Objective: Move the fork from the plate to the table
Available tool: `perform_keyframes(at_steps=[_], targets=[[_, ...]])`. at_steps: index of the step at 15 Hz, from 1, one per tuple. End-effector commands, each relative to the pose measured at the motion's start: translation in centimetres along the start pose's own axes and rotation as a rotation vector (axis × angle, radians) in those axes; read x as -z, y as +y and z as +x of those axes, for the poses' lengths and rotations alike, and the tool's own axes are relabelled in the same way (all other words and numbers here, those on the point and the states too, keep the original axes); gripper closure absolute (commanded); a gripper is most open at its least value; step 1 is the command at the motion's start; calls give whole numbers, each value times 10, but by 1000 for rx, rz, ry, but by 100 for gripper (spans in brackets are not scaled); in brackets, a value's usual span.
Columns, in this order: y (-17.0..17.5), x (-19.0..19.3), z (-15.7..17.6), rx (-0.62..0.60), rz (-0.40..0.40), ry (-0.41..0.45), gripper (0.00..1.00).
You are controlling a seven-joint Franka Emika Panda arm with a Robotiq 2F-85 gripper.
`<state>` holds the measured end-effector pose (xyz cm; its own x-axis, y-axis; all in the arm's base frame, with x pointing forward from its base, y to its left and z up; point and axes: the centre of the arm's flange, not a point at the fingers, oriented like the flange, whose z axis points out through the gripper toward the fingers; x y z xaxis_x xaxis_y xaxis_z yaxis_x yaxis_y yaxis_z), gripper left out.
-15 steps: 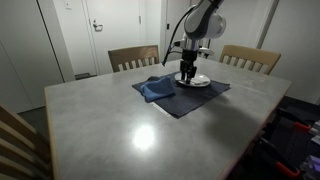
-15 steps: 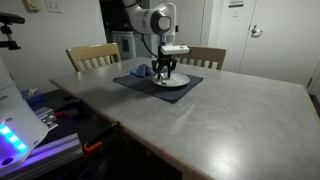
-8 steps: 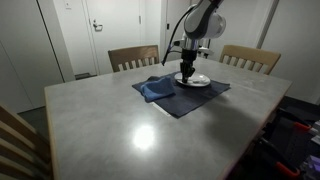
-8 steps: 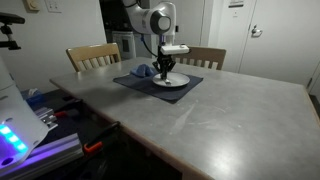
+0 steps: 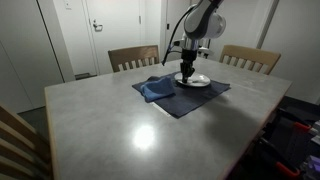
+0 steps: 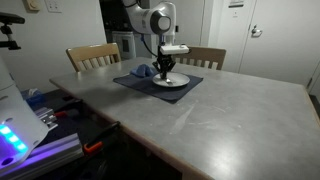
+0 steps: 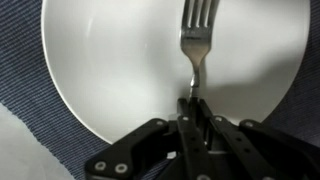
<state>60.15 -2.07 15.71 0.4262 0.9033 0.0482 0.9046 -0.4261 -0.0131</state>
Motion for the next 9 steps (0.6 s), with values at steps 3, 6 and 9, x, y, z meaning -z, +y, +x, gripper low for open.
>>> perform_keyframes(at_steps=[3,6,9], targets=[[-21,14,-4,1,20,-15,97],[-29,22,1,11,54,-31,97],[-42,30,8,24,88,-34,97]])
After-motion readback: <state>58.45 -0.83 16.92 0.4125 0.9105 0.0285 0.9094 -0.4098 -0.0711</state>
